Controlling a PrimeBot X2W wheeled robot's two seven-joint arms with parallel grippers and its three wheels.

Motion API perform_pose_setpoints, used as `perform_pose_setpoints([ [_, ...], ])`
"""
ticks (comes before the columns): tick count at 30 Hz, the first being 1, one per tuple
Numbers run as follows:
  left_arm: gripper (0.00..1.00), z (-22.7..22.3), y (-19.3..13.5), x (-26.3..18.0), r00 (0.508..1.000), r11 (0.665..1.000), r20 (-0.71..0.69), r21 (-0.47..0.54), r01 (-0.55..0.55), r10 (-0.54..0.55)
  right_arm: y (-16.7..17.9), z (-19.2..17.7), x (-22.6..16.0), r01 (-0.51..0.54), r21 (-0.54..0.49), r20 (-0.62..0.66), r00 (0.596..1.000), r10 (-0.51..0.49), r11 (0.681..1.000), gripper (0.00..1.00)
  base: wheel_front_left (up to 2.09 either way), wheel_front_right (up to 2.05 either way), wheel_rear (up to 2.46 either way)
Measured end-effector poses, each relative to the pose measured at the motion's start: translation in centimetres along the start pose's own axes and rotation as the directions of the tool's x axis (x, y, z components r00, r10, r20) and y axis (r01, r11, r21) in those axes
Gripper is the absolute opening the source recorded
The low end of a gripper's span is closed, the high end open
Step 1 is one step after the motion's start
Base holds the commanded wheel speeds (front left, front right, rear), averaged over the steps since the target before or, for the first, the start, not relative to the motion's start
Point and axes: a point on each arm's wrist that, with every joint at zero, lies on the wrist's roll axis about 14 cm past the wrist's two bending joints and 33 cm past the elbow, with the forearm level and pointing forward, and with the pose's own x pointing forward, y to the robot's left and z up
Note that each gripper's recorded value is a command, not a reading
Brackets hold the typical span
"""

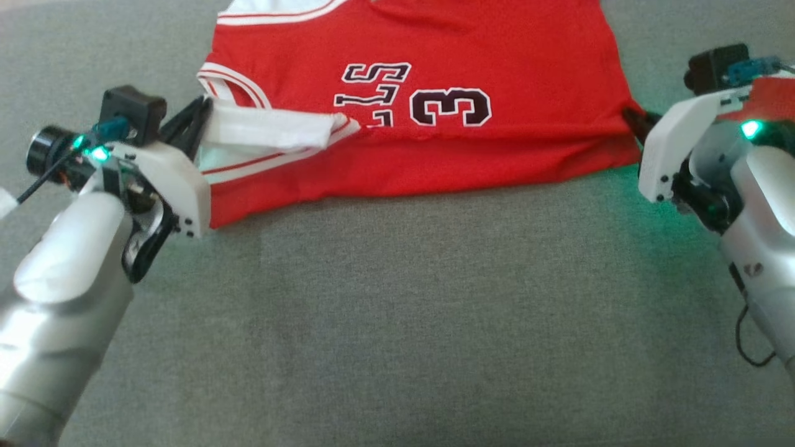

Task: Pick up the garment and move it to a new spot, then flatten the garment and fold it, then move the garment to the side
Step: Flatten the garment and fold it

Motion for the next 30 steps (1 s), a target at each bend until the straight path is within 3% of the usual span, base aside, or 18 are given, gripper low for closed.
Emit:
perform_pose_setpoints([
  [1, 0.0, 0.0, 0.0, 0.3, 1.0, 1.0, -0.003, 0.01, -0.001, 0.001, -0.1, 0.2, 0.2, 0.005, -0.021, 0.005, 1.0, -0.005, 1.0, 0.16, 0.0, 0.0, 0.0],
  [2, 0.87, 0.1, 0.2, 0.7, 1.0, 1.0, 0.001, 0.018, -0.006, 0.006, -0.3, 0.6, 0.3, 0.012, -0.032, 0.023, 1.0, -0.011, 0.999, 1.0, 0.0, 0.0, 0.0],
  [3, 1.0, 0.4, 0.4, 1.0, 1.0, 1.0, 0.013, 0.025, -0.013, 0.012, -0.4, 1.0, 0.5, 0.016, -0.029, 0.038, 0.999, -0.015, 0.999, 1.0, 0.0, 0.0, 0.0],
  [6, 1.0, 2.2, 0.9, 1.7, 0.994, 0.998, 0.098, 0.035, -0.053, 0.049, -0.8, 2.9, 0.4, 0.02, 0.027, 0.119, 0.993, -0.023, 0.999, 1.0, 0.0, 0.0, 0.0],
  [9, 1.0, 5.8, 1.7, 1.8, 0.956, 0.994, 0.273, -0.015, -0.113, 0.113, -1.4, 5.2, 0.0, 0.025, 0.068, 0.225, 0.973, -0.04, 0.997, 1.0, 0.0, 0.0, 0.0],
  [11, 1.0, 9.3, 2.2, 0.9, 0.893, 0.985, 0.417, -0.104, -0.138, 0.169, -1.9, 8.2, -1.3, 0.021, 0.114, 0.378, 0.924, -0.063, 0.993, 1.0, 0.0, 0.0, 0.0],
  [14, 1.0, 11.7, 2.5, -0.3, 0.844, 0.973, 0.492, -0.185, -0.14, 0.215, -1.8, 10.7, -2.9, 0.011, 0.131, 0.513, 0.855, -0.078, 0.991, 1.0, 0.0, 0.0, 0.0],
  [19, 1.0, 14.9, 2.0, -3.9, 0.749, 0.955, 0.608, -0.273, -0.115, 0.263, -1.0, 14.6, -6.6, -0.023, 0.16, 0.714, 0.693, -0.099, 0.987, 1.0, 0.0, 0.0, 0.0],
  [21, 1.0, 14.4, 1.4, -5.3, 0.731, 0.948, 0.623, -0.3, -0.104, 0.278, -0.2, 14.4, -7.4, -0.046, 0.174, 0.739, 0.666, -0.1, 0.984, 1.0, 0.0, 0.0, 0.0],
  [25, 1.0, 10.6, -0.7, -6.9, 0.755, 0.935, 0.586, -0.34, -0.099, 0.293, 1.0, 12.1, -8.3, -0.053, 0.199, 0.748, 0.654, -0.117, 0.978, 1.0, 0.0, 0.0, 0.0],
  [30, 1.0, 7.6, -1.9, -9.2, 0.755, 0.908, 0.556, -0.401, -0.121, 0.346, 1.0, 9.4, -11.0, -0.025, 0.259, 0.779, 0.596, -0.194, 0.965, 1.0, 0.0, 0.0, 0.0],
])
